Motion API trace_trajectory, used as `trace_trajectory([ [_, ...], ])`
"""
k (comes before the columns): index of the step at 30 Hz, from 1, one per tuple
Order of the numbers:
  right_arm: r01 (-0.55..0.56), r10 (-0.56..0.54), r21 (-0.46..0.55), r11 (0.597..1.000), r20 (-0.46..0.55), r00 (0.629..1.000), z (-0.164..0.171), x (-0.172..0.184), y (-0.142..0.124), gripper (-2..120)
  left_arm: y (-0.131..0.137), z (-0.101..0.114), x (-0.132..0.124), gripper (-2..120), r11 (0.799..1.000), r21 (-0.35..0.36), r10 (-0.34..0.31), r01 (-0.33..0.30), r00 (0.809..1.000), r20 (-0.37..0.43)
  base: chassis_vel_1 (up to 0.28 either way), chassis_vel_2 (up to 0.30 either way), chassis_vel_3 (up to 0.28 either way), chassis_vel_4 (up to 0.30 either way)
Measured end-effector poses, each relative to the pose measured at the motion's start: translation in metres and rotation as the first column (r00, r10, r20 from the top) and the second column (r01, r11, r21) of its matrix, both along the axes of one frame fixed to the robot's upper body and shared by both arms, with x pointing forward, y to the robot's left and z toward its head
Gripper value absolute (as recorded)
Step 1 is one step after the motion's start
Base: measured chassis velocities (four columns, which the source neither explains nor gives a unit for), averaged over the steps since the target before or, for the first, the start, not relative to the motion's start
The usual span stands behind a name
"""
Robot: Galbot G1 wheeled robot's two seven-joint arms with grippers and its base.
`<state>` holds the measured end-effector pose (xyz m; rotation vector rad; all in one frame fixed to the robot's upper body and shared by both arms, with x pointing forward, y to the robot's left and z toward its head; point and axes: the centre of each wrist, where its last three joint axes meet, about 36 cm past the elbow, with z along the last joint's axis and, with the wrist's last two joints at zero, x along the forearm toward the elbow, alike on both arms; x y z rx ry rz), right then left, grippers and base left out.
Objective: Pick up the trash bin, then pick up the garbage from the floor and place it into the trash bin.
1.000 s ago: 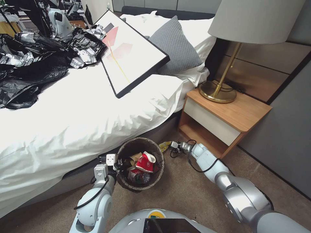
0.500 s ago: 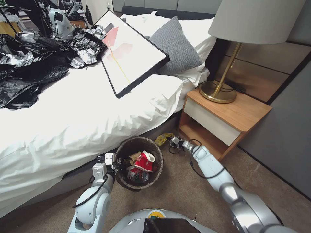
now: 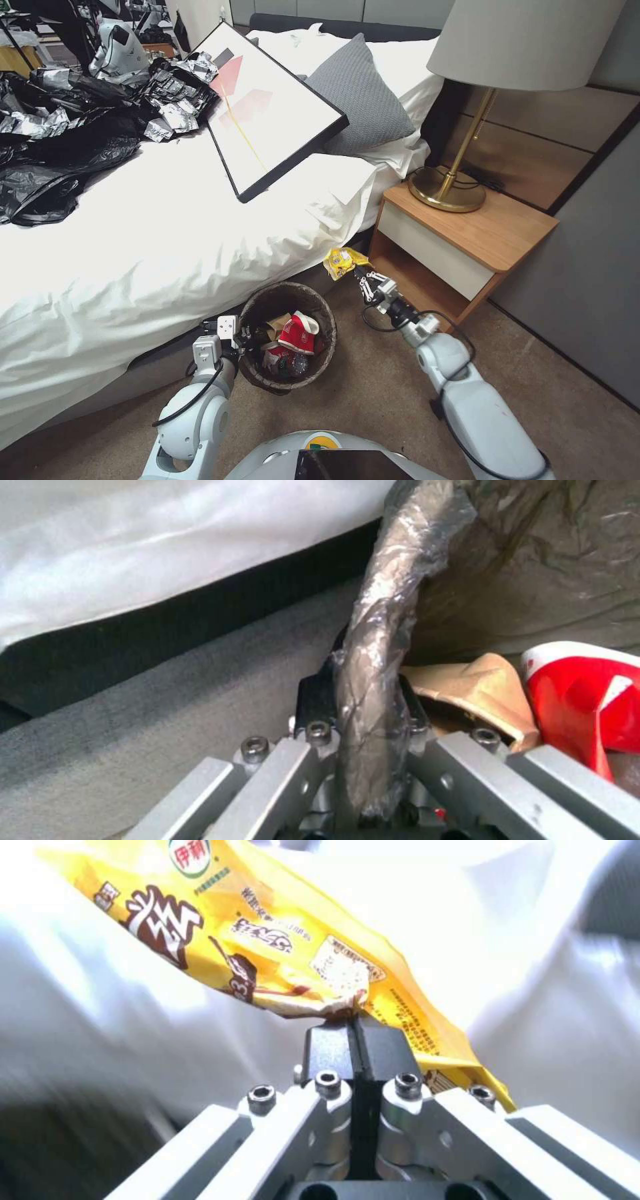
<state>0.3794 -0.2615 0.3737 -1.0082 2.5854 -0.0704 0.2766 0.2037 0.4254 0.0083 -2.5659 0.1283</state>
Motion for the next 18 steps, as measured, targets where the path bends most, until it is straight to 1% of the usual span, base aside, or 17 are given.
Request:
trace_trajectory([
  [1, 0.000, 0.000, 0.000, 1.000, 0.000, 1.000, 0.000, 0.000, 0.000, 0, 0.000, 0.000, 0.000, 0, 1.000, 0.000, 0.000, 0.000, 1.000, 0.000, 0.000, 0.000, 0.000, 0.000],
  [2, -0.037, 0.037, 0.033, 0.999, 0.002, 0.999, 0.014, -0.009, 0.008, 0, -0.001, 0.000, 0.000, 0, 1.000, -0.002, -0.004, 0.004, 1.000, -0.001, 0.000, 0.000, 0.000, 0.000],
  [4, -0.108, 0.109, 0.067, 0.992, -0.012, 0.994, 0.032, -0.027, 0.025, 0, -0.004, 0.000, -0.001, 0, 1.000, -0.007, -0.011, 0.011, 1.000, -0.002, 0.000, 0.000, 0.000, 0.000],
  [5, -0.108, 0.109, 0.067, 0.992, -0.012, 0.994, 0.032, -0.027, 0.025, 0, -0.004, 0.000, -0.001, 0, 1.000, -0.007, -0.011, 0.011, 1.000, -0.002, 0.000, 0.000, 0.000, 0.000],
  [7, -0.170, 0.174, 0.064, 0.983, -0.061, 0.983, 0.033, -0.043, 0.040, 0, -0.006, -0.001, -0.001, 0, 1.000, -0.011, -0.017, 0.017, 1.000, -0.003, 0.000, 0.000, 0.000, 0.000],
  [8, -0.170, 0.174, 0.064, 0.983, -0.061, 0.983, 0.033, -0.043, 0.040, 0, -0.006, -0.001, -0.001, 0, 1.000, -0.011, -0.017, 0.017, 1.000, -0.003, 0.000, 0.000, 0.000, 0.000],
  [10, -0.217, 0.217, 0.018, 0.976, -0.122, 0.968, 0.019, -0.054, 0.051, 0, -0.008, -0.001, -0.001, 0, 1.000, -0.014, -0.024, 0.024, 1.000, -0.004, 0.000, 0.000, 0.000, 0.000],
  [12, -0.242, 0.233, -0.032, 0.970, -0.172, 0.957, 0.002, -0.061, 0.057, 0, -0.009, -0.001, -0.002, 0, 0.999, -0.020, -0.030, 0.030, 1.000, -0.005, 0.000, 0.000, 0.000, 0.000],
  [13, -0.242, 0.233, -0.032, 0.970, -0.172, 0.957, 0.002, -0.061, 0.057, 0, -0.009, -0.001, -0.002, 0, 0.999, -0.020, -0.030, 0.030, 1.000, -0.005, 0.000, 0.000, 0.000, 0.000],
  [16, -0.271, 0.244, -0.090, 0.958, -0.232, 0.942, -0.018, -0.065, 0.064, 0, -0.011, -0.001, -0.002, 0, 0.999, -0.027, -0.036, 0.036, 0.999, -0.007, 0.000, 0.000, 0.000, 0.000],
  [18, -0.278, 0.246, -0.102, 0.955, -0.245, 0.938, -0.022, -0.066, 0.065, 0, -0.011, -0.001, -0.002, 0, 0.999, -0.028, -0.037, 0.036, 0.999, -0.008, 0.000, 0.000, 0.000, 0.000],
])
